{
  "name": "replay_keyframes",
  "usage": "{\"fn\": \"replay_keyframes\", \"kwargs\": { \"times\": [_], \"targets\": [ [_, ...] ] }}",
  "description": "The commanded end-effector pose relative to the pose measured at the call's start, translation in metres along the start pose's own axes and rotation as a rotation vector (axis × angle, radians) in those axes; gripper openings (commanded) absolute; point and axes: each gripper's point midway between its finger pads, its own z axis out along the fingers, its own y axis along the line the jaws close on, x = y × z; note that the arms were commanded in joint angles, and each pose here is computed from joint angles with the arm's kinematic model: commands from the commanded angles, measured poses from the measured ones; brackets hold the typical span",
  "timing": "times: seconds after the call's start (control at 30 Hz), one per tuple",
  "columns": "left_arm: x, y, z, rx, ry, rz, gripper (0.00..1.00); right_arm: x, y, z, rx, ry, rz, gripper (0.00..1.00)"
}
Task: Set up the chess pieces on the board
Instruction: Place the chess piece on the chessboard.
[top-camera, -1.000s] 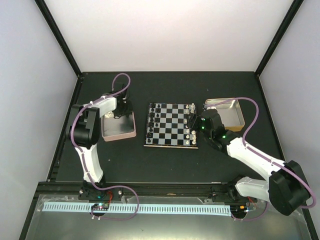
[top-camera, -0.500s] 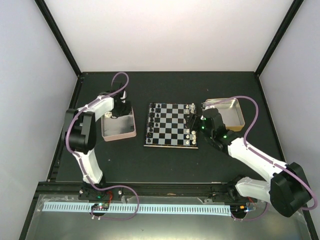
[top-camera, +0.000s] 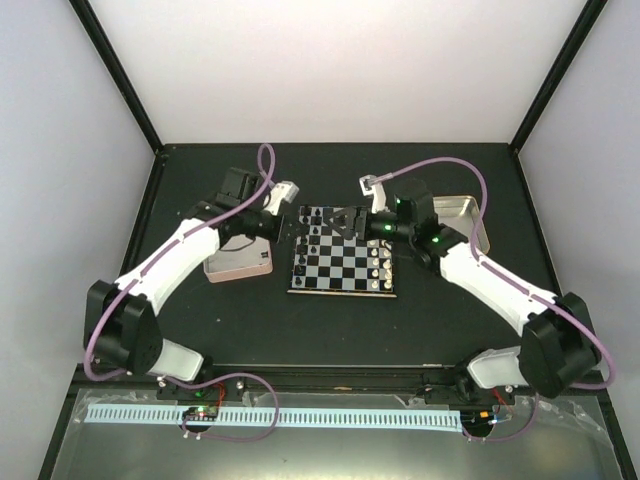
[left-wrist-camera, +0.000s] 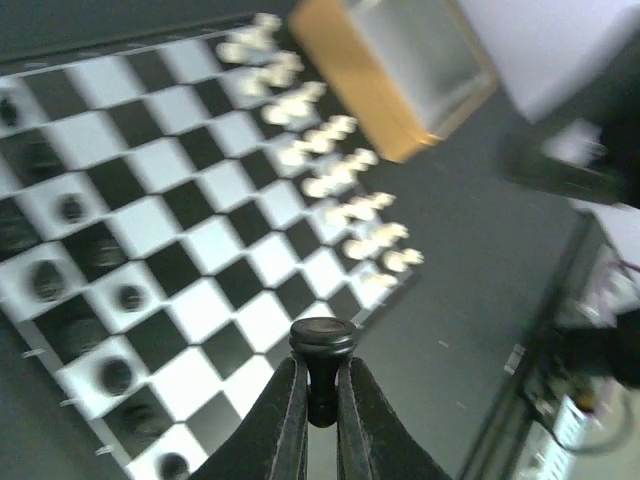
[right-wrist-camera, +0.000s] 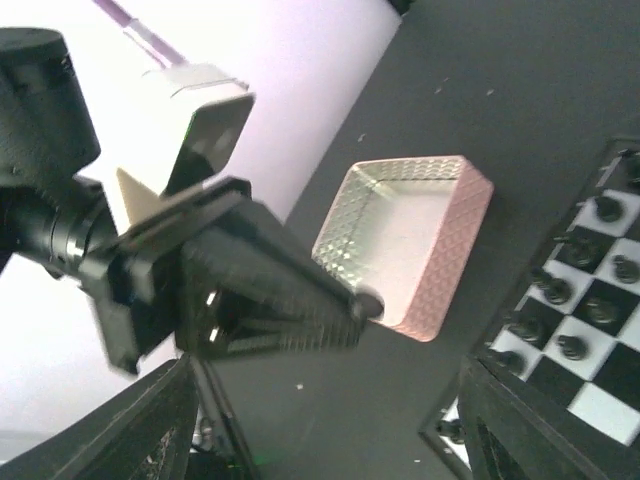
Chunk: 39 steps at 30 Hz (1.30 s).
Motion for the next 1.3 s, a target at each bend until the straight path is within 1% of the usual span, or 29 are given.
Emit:
{"fn": "replay_keyframes", "kwargs": {
  "times": [0.0,0.07,0.17,0.33,0.6,0.67,0.7,0.8,0.9,1.0,1.07,1.1,1.13,1.17,1.23,1.27],
  "targets": [
    [0.004,-0.07,-0.016,0.302,-0.054,0.187,0.02,0.0,0.024,0.009,-0.152,0.075,0.098,0.71],
    [0.007,-0.083,-0.021,0.337,-0.065,0.234,0.02,0.002,0.023,0.012,-0.151,0.092,0.107,0.7],
    [0.007,-0.093,-0.027,0.373,-0.071,0.261,0.03,0.006,0.026,0.013,-0.163,0.132,0.096,0.66],
    [0.001,-0.106,-0.035,0.414,-0.091,0.301,0.03,0.007,0.033,0.013,-0.202,0.158,0.115,0.52],
    [-0.008,-0.111,-0.038,0.423,-0.12,0.319,0.03,0.015,0.032,0.02,-0.232,0.204,0.197,0.39],
    [-0.01,-0.112,-0.039,0.425,-0.129,0.319,0.03,0.018,0.031,0.022,-0.238,0.216,0.223,0.32],
    [-0.011,-0.112,-0.039,0.426,-0.132,0.32,0.03,0.018,0.032,0.022,-0.255,0.215,0.231,0.27],
    [-0.012,-0.112,-0.039,0.426,-0.135,0.32,0.03,0.018,0.037,0.022,-0.306,0.216,0.267,0.2],
    [-0.014,-0.111,-0.039,0.413,-0.145,0.316,0.03,0.021,0.04,0.022,-0.341,0.225,0.31,0.14],
    [-0.02,-0.109,-0.04,0.386,-0.166,0.309,0.03,0.02,0.046,0.019,-0.386,0.221,0.355,0.1],
    [-0.024,-0.109,-0.042,0.38,-0.184,0.3,0.07,0.017,0.048,0.017,-0.409,0.206,0.398,0.08],
    [-0.025,-0.109,-0.043,0.377,-0.195,0.293,0.11,0.015,0.049,0.016,-0.418,0.187,0.421,0.08],
    [-0.027,-0.11,-0.043,0.378,-0.207,0.281,0.19,0.011,0.05,0.015,-0.43,0.165,0.448,0.08],
    [-0.029,-0.11,-0.044,0.382,-0.226,0.274,0.3,0.007,0.049,0.015,-0.438,0.141,0.496,0.08],
    [-0.035,-0.107,-0.047,0.358,-0.275,0.228,0.44,-0.002,0.046,0.013,-0.453,0.076,0.556,0.08],
    [-0.039,-0.106,-0.05,0.351,-0.314,0.198,0.48,-0.007,0.045,0.013,-0.463,0.046,0.585,0.08]
  ]
}}
